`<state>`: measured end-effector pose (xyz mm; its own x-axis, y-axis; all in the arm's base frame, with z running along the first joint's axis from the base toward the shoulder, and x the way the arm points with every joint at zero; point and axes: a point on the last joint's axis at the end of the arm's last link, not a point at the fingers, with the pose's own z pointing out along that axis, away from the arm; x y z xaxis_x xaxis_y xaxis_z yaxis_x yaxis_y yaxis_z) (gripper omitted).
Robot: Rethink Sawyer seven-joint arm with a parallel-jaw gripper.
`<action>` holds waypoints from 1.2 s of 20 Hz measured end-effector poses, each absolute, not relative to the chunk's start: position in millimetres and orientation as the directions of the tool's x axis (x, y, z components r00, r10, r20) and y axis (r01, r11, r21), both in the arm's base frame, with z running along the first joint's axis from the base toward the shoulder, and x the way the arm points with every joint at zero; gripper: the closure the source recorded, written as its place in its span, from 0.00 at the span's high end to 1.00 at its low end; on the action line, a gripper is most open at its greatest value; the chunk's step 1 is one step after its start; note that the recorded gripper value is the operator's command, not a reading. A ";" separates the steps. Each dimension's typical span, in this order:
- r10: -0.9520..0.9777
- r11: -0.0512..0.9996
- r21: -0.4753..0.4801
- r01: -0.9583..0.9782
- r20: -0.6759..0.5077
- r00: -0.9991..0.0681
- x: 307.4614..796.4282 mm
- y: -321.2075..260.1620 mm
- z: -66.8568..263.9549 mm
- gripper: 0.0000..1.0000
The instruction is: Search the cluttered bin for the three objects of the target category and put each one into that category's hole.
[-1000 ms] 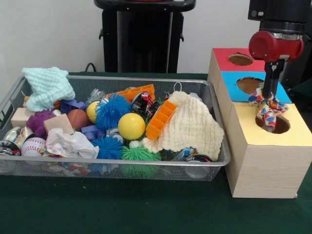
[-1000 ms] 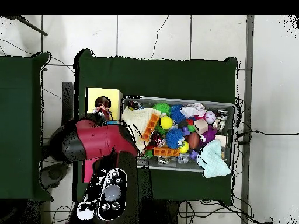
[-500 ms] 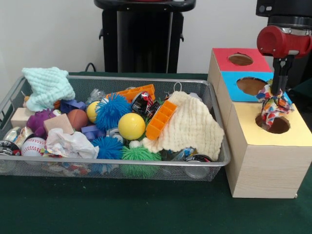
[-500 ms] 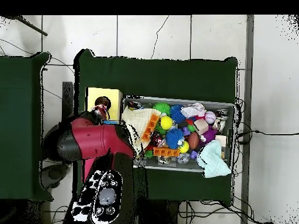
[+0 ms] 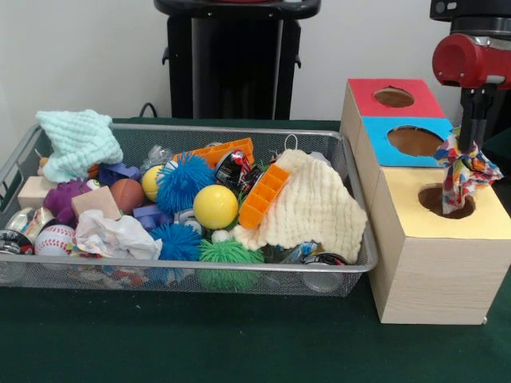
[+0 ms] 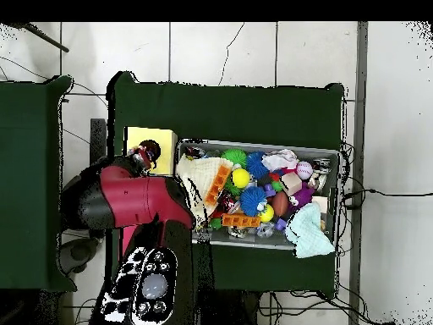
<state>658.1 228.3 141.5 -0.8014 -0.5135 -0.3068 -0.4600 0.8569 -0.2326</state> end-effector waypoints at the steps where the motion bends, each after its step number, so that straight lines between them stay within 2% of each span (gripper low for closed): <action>1: -0.512 0.858 -0.232 -0.459 -0.308 -0.802 658.4 228.5 141.7 0.00; 24: -0.480 0.876 -0.228 -0.426 -0.309 -0.821 666.8 205.4 141.5 0.00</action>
